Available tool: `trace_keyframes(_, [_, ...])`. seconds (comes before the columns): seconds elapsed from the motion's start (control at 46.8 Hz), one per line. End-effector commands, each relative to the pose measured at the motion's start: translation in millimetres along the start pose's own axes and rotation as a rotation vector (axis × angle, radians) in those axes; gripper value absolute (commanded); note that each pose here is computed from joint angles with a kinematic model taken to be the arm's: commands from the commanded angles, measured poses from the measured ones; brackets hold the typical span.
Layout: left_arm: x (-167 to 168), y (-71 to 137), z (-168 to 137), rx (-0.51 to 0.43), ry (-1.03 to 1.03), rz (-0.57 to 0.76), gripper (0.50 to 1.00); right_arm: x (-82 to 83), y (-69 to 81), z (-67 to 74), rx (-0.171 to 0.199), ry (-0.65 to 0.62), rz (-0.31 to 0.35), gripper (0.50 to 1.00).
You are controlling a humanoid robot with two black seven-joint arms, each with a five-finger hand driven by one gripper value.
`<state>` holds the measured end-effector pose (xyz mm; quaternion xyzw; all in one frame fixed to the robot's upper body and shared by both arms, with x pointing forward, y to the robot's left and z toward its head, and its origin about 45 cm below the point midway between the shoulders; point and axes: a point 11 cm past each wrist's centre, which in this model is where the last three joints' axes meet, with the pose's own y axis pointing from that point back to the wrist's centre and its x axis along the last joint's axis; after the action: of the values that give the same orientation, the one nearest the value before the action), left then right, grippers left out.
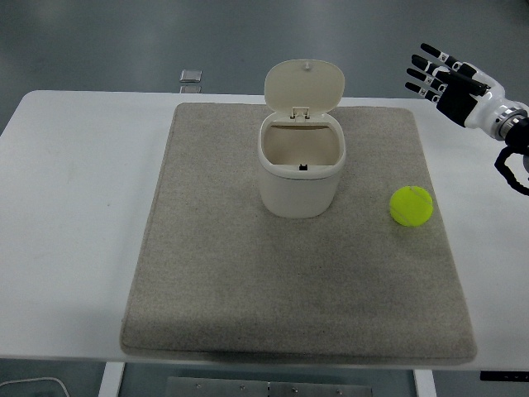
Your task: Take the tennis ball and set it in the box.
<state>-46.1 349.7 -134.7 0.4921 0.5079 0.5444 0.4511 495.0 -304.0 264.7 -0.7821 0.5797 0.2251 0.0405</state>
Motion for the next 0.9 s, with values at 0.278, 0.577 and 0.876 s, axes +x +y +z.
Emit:
trace_keyframes(0.278, [0.2, 0.0, 3.1, -0.005, -0.004, 0.001, 0.992, 1.6, 0.9, -4.4, 0.008, -0.001, 0.004, 0.921])
trace_keyframes(0.577, [-0.2, -0.1, 7.8, -0.012, -0.004, 0.000, 0.992, 8.5, 5.2, -15.7, 0.030, 0.008, 0.016, 0.921])
trace_keyframes(0.876, [-0.7, -0.2, 7.9, -0.013, -0.004, -0.001, 0.992, 7.7, 5.5, -16.5, 0.030, 0.013, 0.005, 0.921])
